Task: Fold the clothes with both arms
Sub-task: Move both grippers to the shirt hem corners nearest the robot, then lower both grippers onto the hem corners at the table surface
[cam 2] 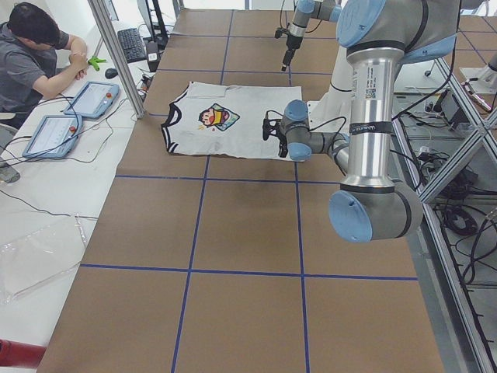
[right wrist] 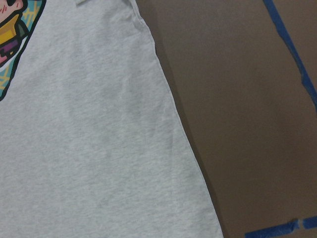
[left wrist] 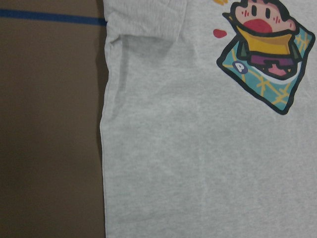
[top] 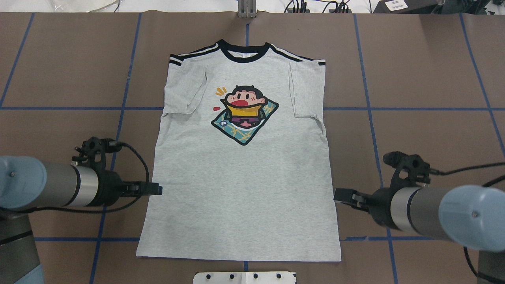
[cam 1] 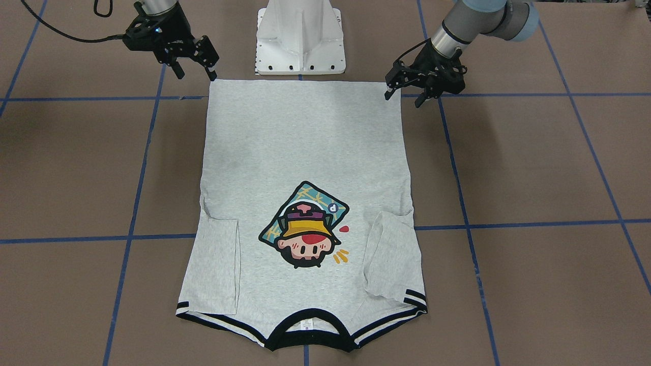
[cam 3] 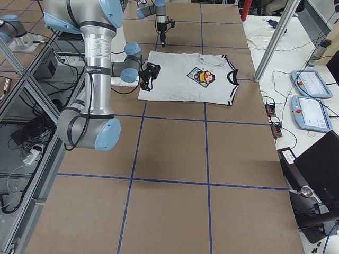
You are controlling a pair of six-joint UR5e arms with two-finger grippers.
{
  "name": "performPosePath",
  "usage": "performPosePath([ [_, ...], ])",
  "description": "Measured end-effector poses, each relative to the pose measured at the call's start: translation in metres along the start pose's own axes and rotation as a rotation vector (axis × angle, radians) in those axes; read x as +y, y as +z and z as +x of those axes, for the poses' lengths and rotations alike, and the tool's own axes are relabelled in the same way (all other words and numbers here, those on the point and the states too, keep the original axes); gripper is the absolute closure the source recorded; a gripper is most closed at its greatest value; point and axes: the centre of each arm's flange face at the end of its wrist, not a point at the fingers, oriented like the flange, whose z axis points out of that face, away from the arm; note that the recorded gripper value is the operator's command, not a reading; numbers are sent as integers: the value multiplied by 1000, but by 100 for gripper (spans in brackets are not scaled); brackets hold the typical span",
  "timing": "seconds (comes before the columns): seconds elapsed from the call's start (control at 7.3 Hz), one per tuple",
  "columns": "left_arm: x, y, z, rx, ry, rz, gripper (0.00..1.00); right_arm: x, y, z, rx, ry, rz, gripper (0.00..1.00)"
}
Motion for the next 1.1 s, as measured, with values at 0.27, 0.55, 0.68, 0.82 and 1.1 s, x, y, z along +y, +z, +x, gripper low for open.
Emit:
performPosePath([
  [0.27,39,16,-5,-18,-47,-50,15,11,3,4,4,-2,3,0],
  [0.55,60,26,-7,-35,-83,-72,23,12,3,5,6,-2,5,0],
  [0.68,66,30,-8,-43,-90,-80,25,12,4,5,6,-3,6,0],
  [0.82,69,32,-10,-49,-92,-85,32,12,4,5,7,-3,6,0],
  [1.1,70,33,-10,-52,-94,-87,60,12,4,5,7,-3,6,0],
])
